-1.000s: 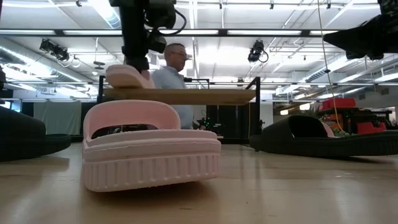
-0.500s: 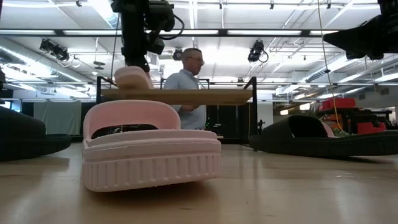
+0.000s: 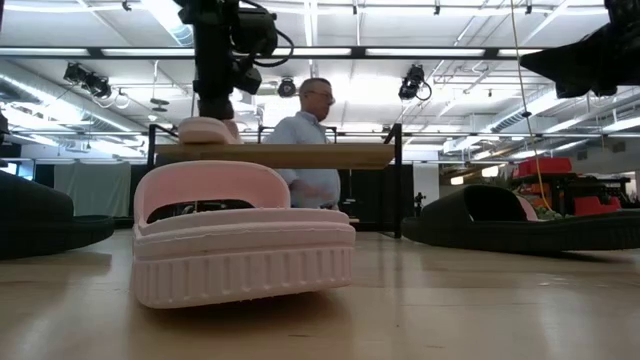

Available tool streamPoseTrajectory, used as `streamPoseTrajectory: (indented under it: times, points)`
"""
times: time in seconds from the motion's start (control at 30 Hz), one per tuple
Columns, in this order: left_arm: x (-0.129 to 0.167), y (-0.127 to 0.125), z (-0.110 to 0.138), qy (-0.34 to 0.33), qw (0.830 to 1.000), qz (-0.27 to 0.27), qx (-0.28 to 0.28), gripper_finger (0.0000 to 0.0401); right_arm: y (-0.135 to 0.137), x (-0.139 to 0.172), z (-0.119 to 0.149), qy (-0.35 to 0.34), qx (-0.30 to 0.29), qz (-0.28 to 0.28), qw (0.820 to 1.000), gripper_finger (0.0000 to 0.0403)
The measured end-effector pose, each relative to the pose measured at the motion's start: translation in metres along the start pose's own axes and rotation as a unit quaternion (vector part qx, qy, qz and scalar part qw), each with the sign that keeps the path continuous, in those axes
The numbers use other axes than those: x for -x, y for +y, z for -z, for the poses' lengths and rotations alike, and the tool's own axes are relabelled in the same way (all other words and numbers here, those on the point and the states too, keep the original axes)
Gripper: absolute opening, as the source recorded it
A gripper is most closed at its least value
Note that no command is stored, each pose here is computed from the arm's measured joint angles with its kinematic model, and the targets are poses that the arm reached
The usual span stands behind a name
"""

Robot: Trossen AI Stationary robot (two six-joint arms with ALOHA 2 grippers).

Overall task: Pick and place slides into the shelf
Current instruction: Put the top left pink slide on the shelf, then put the top right pink slide on the shelf

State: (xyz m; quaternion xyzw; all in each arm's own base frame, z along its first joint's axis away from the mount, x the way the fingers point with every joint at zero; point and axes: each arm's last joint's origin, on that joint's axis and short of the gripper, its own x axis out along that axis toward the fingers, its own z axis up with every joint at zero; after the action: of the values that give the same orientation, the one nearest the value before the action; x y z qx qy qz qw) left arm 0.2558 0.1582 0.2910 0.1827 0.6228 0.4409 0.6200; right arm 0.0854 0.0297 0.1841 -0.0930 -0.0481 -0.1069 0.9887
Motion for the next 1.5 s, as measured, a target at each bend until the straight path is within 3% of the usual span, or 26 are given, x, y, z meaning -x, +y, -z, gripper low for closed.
streamPoseTrajectory:
  times: [0.27, 0.57, 0.93, 1.17, 1.5]
  points:
    - [0.006, -0.001, -0.001, 0.011, 0.995, -0.073, -0.066, 0.0132, 0.0, 0.0, 0.0, 0.0, -0.011, 0.0, 1.0, 0.0014]
    - [0.012, -0.006, -0.002, 0.006, 0.99, -0.078, -0.118, 0.0138, 0.0, 0.0, 0.0, 0.0, -0.012, 0.0, 1.0, 0.0014]
    - [0.011, -0.005, -0.002, 0.004, 0.992, -0.071, -0.103, 0.0155, 0.0, 0.0, 0.0, 0.0, -0.025, 0.0, 1.0, 0.0014]
    - [0.011, -0.01, -0.002, -0.014, 0.998, 0.002, -0.067, 0.0162, 0.0, 0.0, 0.0, 0.0, -0.025, 0.0, 1.0, 0.0014]
    - [0.017, -0.016, 0.005, 0.004, 0.999, 0.013, -0.053, 0.0162, 0.0, 0.0, 0.0, 0.0, -0.025, 0.0, 1.0, 0.0014]
